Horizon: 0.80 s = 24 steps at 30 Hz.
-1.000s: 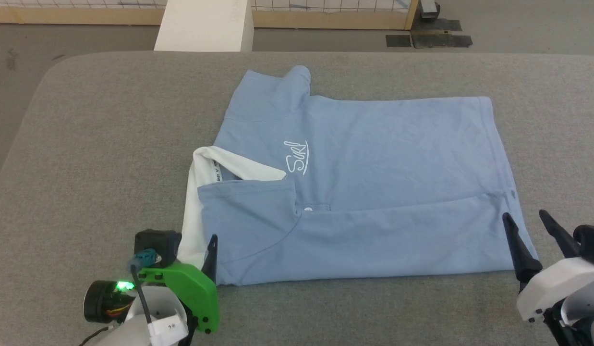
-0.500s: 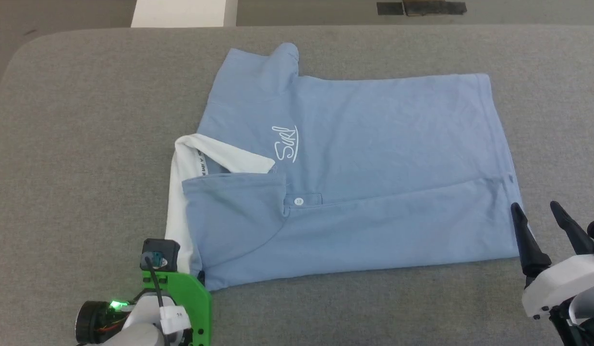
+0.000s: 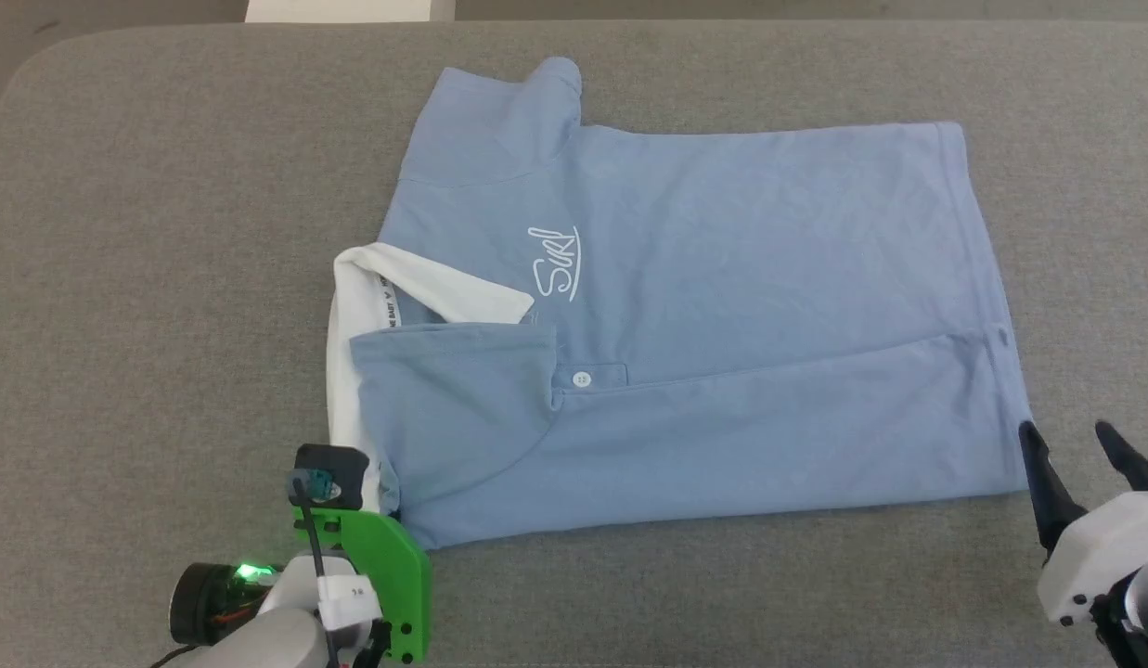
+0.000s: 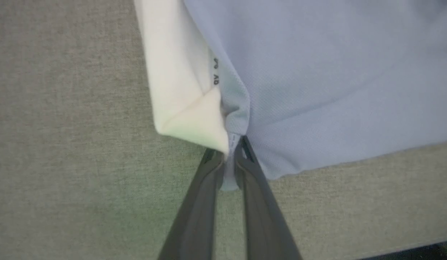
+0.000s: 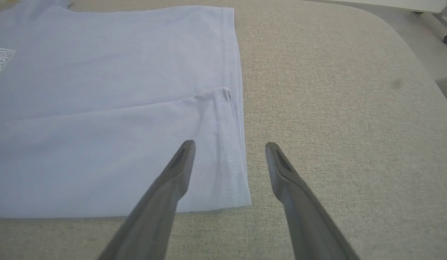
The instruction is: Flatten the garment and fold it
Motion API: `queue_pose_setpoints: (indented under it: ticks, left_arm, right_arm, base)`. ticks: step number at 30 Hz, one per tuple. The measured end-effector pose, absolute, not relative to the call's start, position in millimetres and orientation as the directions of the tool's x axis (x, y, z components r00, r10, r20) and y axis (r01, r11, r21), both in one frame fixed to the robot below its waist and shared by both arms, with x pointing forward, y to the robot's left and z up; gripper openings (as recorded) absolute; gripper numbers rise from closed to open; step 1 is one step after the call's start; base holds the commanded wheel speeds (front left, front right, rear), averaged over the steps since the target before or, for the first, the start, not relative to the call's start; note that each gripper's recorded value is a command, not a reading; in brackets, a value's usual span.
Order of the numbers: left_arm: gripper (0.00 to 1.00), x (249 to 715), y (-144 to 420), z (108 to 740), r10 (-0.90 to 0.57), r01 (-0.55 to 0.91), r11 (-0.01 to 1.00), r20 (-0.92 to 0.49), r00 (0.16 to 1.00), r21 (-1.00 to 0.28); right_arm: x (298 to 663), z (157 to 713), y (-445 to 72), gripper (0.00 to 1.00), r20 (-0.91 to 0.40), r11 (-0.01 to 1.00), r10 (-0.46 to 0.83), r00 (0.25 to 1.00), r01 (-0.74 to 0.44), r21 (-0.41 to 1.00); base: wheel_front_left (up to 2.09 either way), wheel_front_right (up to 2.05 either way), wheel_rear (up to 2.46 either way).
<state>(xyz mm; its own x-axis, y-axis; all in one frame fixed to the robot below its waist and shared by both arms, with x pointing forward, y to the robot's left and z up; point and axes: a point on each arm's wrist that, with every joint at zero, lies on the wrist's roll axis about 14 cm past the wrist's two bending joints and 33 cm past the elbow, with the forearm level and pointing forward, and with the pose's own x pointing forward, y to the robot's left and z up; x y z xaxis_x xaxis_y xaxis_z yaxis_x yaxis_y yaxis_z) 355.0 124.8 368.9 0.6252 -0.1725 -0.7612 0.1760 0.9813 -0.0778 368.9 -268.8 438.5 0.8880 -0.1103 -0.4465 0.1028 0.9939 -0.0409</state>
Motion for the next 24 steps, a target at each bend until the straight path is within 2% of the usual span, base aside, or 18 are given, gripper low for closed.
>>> queue_pose_setpoints:
  ticks: [8,17,18,19,20,24]
  left_arm:
    - [0.00,365,130,395,-0.176,0.172,0.982,-0.684,0.708,-0.075]
    - [0.00,371,132,401,-0.185,0.196,0.979,-0.670,0.719,-0.060]
    - [0.00,370,132,400,-0.184,0.196,0.979,-0.674,0.716,-0.058]
    - [0.00,369,132,399,-0.184,0.197,0.979,-0.676,0.713,-0.058]
    - [0.00,369,132,398,-0.185,0.198,0.978,-0.677,0.712,-0.059]
    - [0.00,368,133,400,-0.189,0.207,0.977,-0.674,0.714,-0.054]
  right_arm:
    - [355,396,-274,1.00,-0.678,0.990,-0.119,0.725,0.137,-0.028]
    - [358,366,-271,1.00,-0.791,0.988,-0.115,0.601,0.153,-0.028]
    - [359,364,-270,0.85,-0.795,0.988,-0.111,0.596,0.149,-0.026]
    - [360,363,-268,0.21,-0.798,0.989,-0.107,0.593,0.147,-0.024]
    - [361,363,-268,0.00,-0.797,0.989,-0.106,0.594,0.146,-0.023]
    - [363,365,-262,0.00,-0.789,0.990,-0.091,0.608,0.141,-0.006]
  base:
    - [0.00,0.00,0.00]
    - [0.00,0.00,0.00]
    - [0.00,0.00,0.00]
    - [0.00,0.00,0.00]
    - [0.00,0.00,0.00]
    - [0.00,0.00,0.00]
